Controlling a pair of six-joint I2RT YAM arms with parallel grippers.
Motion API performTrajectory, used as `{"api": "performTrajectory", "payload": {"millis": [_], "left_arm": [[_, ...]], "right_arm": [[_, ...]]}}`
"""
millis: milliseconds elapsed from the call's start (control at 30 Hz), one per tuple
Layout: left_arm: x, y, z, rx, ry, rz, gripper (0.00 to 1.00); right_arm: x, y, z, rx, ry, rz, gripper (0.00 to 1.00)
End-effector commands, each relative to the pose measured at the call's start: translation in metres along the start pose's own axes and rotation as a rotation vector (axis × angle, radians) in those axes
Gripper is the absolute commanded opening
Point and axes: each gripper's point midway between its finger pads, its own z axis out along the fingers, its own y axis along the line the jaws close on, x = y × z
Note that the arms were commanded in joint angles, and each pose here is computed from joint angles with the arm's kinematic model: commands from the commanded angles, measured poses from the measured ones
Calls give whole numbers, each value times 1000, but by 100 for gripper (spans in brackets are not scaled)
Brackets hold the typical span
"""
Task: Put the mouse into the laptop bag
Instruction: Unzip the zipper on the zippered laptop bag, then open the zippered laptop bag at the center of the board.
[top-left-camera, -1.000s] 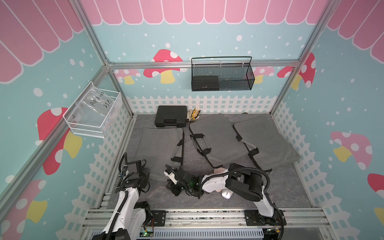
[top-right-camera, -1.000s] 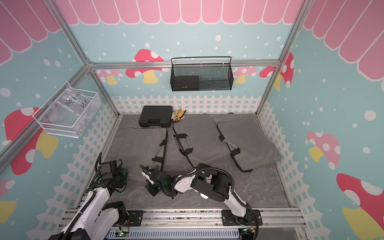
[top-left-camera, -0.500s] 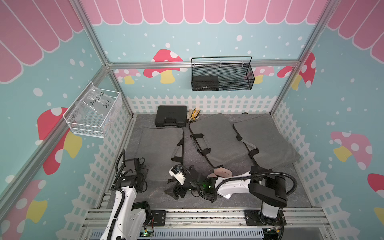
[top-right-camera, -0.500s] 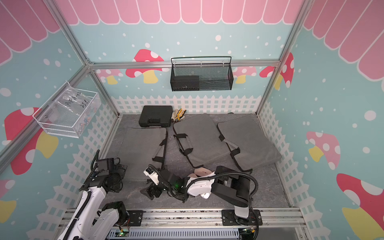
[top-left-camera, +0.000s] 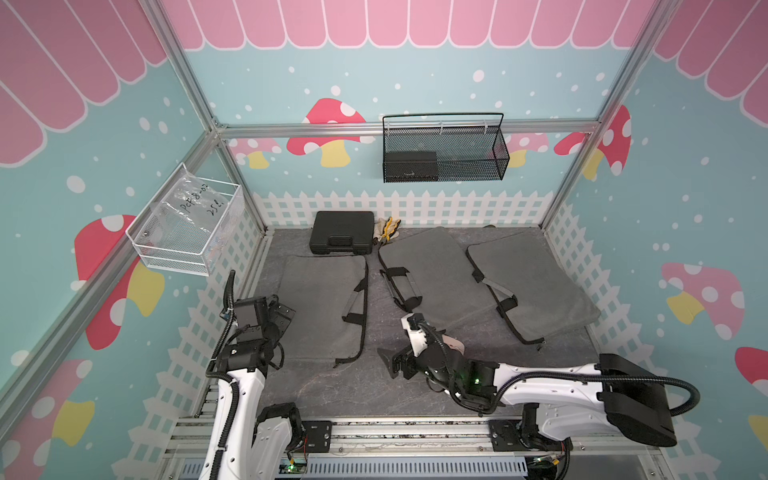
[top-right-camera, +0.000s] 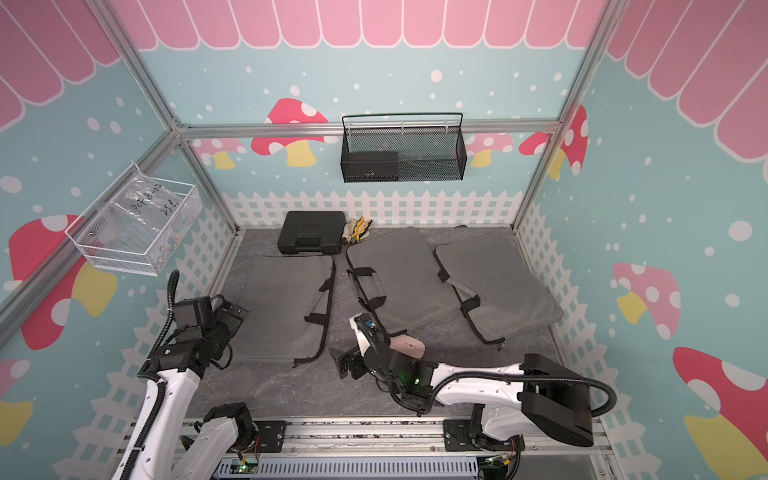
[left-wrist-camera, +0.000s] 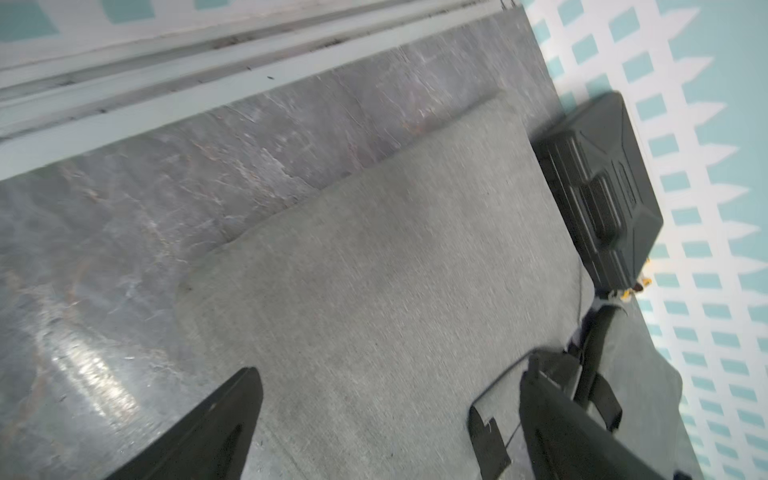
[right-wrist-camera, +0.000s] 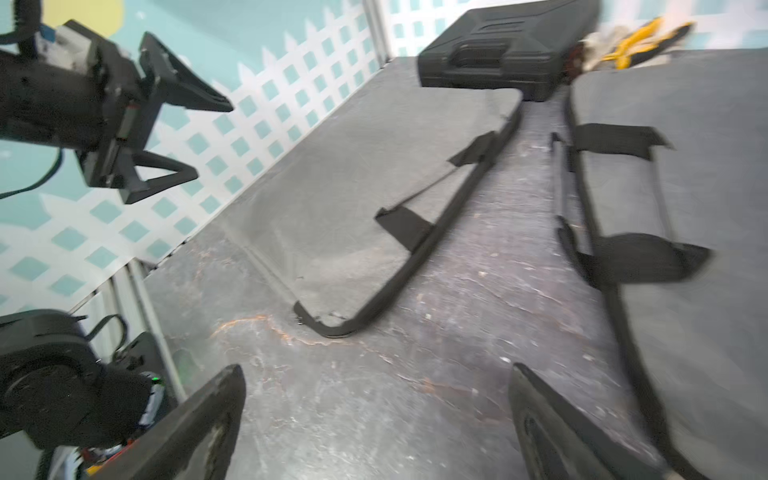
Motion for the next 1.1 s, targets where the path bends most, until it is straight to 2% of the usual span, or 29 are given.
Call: {"api": "performTrajectory", "payload": {"millis": [0,67,167,267,367,467,567,767,867,1067], "left_arm": [[14,-26,3,138,83,101,100],[16,-36,3,166,96,122,100],[32,-62,2,236,135,203,99],[57,-86,-4,267,147,319,97],[84,-106,-9,300,156,419,92],[103,-113,-5,303,182,470,91],[109,-116,5,268,193,494,91],[122,-128,43,182,229,605,90],[130,-124,69,79,255,667,83],[161,-122,113,-30,371,737,52]], "right_arm": [[-11,-39,-20,154,-107,14,100],[-13,-31,-28,91,-103,-105,100],[-5,-36,-31,85,-40,-154,100],[3,-67,-26,184,40,-84,100],[14,-93,-21,200,106,-4,99],[24,-113,-24,240,132,33,99],[30,-126,-29,290,149,56,99],[43,-126,-30,258,188,72,97],[51,-124,-31,237,212,75,96],[51,-114,-24,210,284,37,94]]}}
